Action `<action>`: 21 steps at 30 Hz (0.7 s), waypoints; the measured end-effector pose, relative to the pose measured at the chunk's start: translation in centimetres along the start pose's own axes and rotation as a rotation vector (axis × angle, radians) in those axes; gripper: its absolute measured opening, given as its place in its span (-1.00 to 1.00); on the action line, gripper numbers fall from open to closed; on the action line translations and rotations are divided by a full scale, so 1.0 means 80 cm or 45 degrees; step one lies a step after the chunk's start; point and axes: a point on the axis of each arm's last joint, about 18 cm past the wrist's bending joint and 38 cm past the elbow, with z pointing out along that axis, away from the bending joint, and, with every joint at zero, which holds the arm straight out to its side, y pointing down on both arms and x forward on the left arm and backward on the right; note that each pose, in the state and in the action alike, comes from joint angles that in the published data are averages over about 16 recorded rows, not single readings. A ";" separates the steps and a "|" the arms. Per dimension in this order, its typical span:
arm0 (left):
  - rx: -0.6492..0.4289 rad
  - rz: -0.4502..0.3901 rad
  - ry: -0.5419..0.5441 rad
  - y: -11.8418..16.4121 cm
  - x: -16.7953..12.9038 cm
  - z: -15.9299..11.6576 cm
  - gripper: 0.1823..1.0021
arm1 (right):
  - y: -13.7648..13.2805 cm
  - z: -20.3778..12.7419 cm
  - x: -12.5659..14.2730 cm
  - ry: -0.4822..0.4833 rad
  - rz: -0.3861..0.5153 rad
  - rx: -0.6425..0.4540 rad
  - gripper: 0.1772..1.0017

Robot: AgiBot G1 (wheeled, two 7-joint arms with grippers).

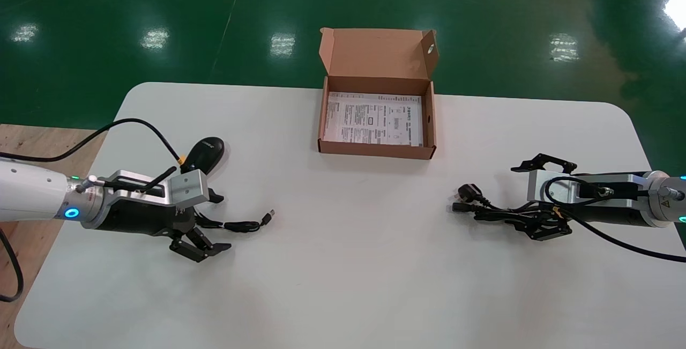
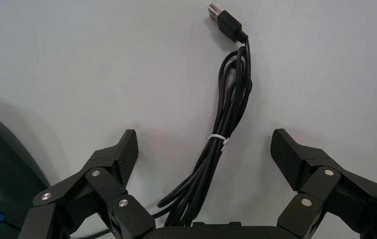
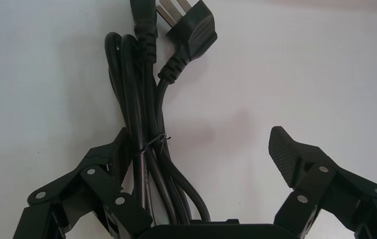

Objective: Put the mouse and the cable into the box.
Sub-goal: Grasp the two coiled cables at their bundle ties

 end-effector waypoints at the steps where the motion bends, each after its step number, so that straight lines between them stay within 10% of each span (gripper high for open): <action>1: -0.001 0.000 0.000 0.000 0.000 0.000 0.94 | 0.000 0.000 0.000 0.000 0.001 0.000 0.97; 21: 0.015 0.000 -0.002 -0.004 -0.001 -0.002 0.23 | -0.001 -0.001 0.000 0.000 -0.011 0.008 0.42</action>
